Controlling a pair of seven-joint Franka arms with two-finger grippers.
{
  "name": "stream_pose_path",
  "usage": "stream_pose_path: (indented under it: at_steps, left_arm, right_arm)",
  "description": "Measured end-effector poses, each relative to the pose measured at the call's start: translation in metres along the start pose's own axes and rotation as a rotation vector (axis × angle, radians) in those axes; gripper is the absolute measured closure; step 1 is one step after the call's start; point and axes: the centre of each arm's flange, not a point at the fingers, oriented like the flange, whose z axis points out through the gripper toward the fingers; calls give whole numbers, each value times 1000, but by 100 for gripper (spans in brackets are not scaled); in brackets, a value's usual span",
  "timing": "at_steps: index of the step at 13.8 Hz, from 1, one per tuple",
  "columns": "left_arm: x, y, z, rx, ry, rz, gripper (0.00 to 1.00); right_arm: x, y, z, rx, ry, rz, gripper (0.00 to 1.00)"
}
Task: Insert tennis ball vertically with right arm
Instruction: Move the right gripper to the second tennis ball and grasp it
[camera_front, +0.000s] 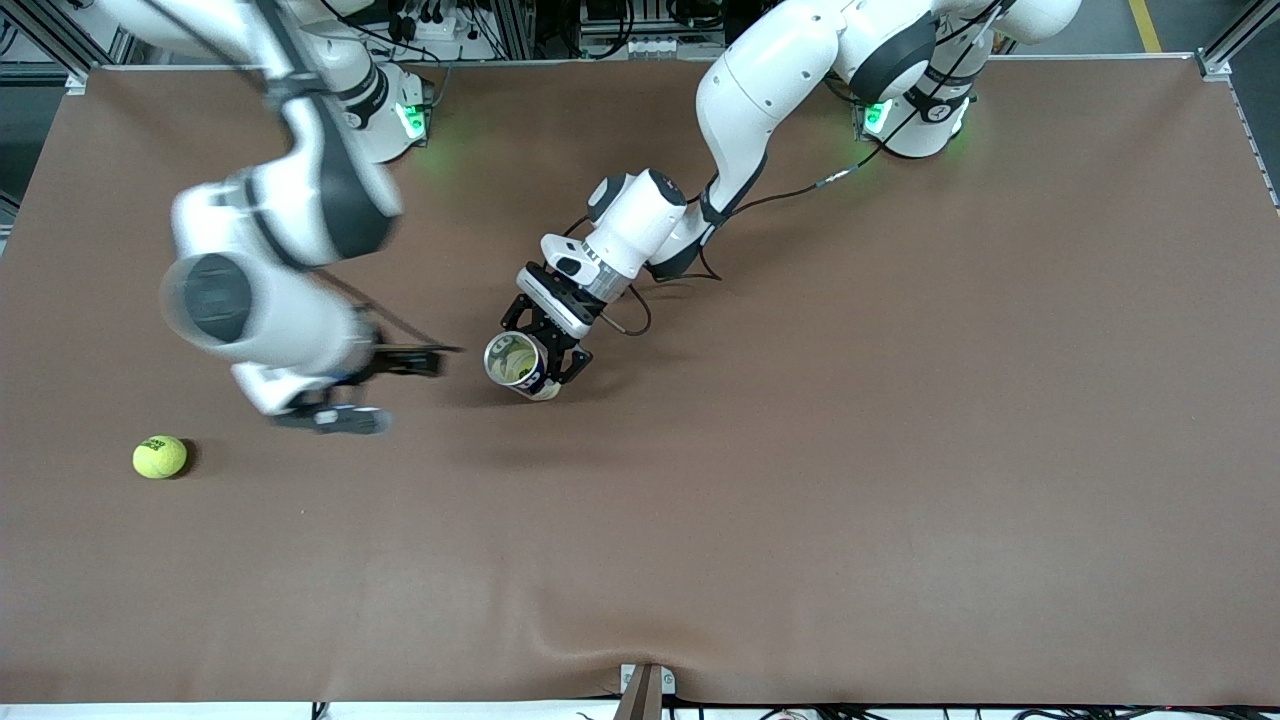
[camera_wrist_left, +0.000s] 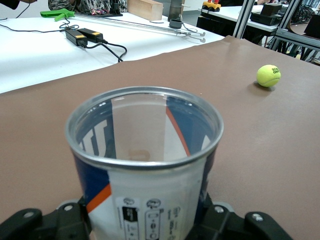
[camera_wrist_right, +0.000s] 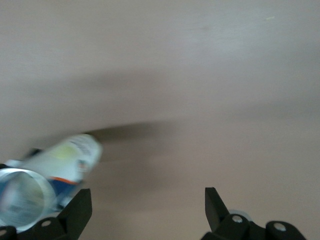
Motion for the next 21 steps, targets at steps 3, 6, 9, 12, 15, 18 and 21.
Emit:
stream_pose_path:
  at_steps: [3,6,9,12,15,18,21]
  left_arm:
    - [0,0,0,0,0,0,21]
    - [-1,0,0,0,-1,0,19]
    - [-1,0,0,0,-1,0,14]
    - [-1,0,0,0,-2,-1,11]
    - [-1,0,0,0,-2,-1,7]
    - [-1,0,0,0,-2,-1,0]
    - [-1,0,0,0,-2,-4,0]
  right_arm:
    - [17,110,-8,27,-5,-59,0]
    - [23,197,-7,3,12,-109,0]
    - [34,262,10,-81,56,-153,0]
    - [55,320,57,-132,115,-210,0]
    - [72,368,104,-145,186,-227,0]
    - [85,384,141,-152,233,-227,0]
    - [92,387,164,-155,260,-227,0]
